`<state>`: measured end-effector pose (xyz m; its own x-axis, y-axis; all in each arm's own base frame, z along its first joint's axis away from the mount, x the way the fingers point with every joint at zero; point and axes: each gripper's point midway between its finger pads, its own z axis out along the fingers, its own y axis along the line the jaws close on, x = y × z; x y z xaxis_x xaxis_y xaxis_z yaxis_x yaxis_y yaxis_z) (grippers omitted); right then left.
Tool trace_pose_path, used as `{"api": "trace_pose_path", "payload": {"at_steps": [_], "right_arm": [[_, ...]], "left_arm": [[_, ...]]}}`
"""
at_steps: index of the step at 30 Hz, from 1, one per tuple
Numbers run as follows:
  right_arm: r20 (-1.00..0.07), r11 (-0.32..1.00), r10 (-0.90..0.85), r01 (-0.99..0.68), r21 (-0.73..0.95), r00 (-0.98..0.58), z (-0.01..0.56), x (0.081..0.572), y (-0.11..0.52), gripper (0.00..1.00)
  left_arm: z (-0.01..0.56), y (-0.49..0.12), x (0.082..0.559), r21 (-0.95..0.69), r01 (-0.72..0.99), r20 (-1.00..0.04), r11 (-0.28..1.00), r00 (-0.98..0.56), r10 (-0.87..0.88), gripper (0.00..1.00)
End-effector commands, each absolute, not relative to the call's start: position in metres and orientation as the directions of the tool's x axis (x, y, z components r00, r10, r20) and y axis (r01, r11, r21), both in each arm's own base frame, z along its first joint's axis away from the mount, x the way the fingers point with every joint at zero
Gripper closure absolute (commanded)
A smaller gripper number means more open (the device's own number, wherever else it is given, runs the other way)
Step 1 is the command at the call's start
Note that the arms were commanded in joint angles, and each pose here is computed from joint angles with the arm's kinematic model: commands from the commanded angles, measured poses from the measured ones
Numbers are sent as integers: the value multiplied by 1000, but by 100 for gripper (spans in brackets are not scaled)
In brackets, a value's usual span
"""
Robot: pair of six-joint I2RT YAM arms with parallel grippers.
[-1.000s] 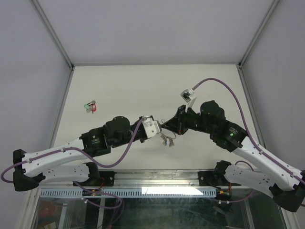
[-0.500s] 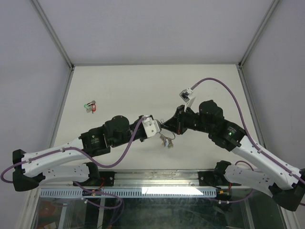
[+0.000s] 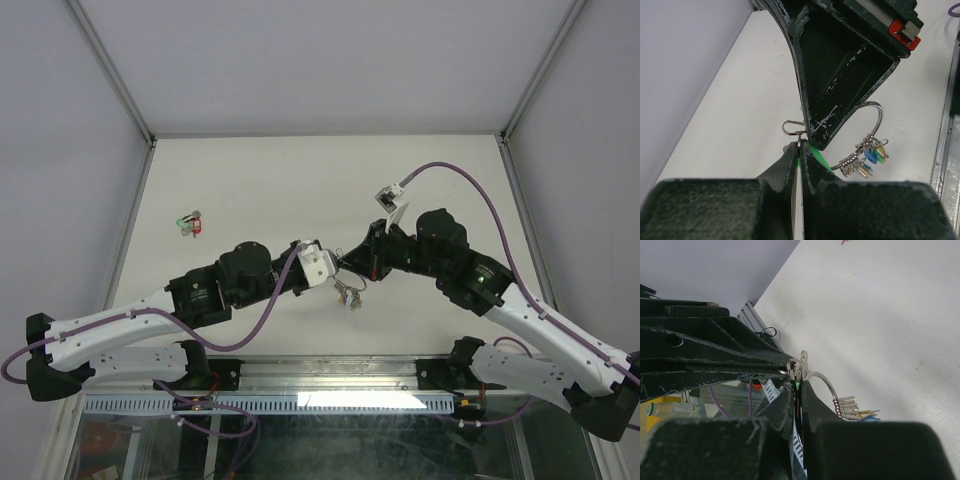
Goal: Put the keys on the keyring
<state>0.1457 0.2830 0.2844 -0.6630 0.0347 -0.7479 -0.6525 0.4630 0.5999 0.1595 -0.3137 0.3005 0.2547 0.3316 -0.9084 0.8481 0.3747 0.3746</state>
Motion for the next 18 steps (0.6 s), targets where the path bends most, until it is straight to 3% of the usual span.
{"api": "trace_pose_path", "payload": {"at_steps": [1,18], "right_arm": [[-764,351,67,-701,620,-642,315,137,295,100],[-763,329,20,-717,615,-646,309,132,300,100]], "left_arm": [[344,-321,163,380,824,-923,420,310,227,100],[344,-322,168,398,810,-915,432,318,248,100]]}}
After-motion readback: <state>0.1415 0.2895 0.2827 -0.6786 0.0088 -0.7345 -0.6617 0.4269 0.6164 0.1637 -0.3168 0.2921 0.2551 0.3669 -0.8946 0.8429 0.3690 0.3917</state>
